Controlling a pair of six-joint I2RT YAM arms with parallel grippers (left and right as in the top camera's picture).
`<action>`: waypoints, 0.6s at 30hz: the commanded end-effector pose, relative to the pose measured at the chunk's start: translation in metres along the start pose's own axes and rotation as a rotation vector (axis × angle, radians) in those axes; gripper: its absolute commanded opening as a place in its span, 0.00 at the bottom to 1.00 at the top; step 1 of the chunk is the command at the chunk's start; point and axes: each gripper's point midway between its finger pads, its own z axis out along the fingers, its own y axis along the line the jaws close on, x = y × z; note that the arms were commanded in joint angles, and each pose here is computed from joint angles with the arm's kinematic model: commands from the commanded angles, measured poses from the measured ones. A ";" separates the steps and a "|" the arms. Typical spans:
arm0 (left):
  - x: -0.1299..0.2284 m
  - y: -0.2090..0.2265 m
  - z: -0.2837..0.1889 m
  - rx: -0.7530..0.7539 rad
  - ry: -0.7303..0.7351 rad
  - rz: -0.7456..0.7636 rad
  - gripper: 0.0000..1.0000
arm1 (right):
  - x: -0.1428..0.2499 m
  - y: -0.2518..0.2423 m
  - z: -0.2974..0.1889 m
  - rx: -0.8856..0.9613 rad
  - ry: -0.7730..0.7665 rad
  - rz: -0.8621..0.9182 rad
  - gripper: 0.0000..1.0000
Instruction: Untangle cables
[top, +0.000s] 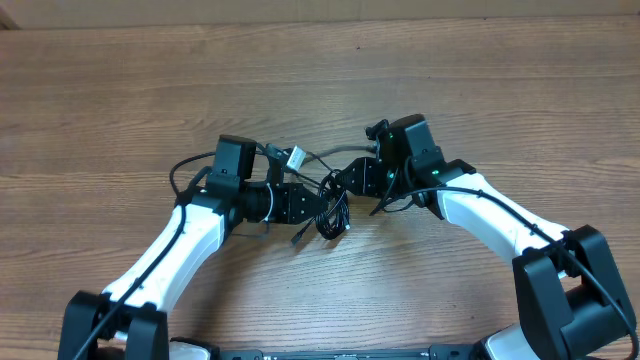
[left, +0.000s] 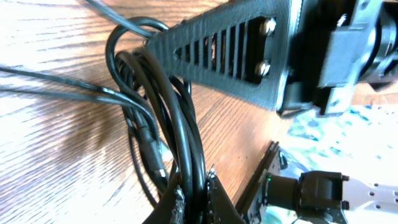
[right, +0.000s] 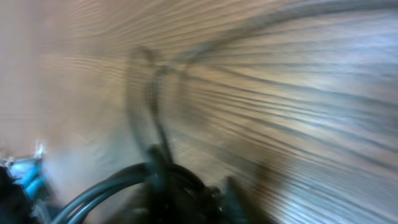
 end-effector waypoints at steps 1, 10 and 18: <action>-0.006 0.000 -0.012 -0.068 -0.040 0.064 0.04 | 0.003 0.036 -0.011 -0.266 0.072 -0.031 0.10; -0.020 0.043 -0.021 -0.325 -0.119 0.061 0.04 | 0.003 0.085 -0.057 -0.655 0.147 -0.153 0.05; -0.023 0.040 -0.021 -0.318 -0.122 0.114 0.04 | -0.008 0.074 -0.069 -0.662 0.130 -0.102 0.08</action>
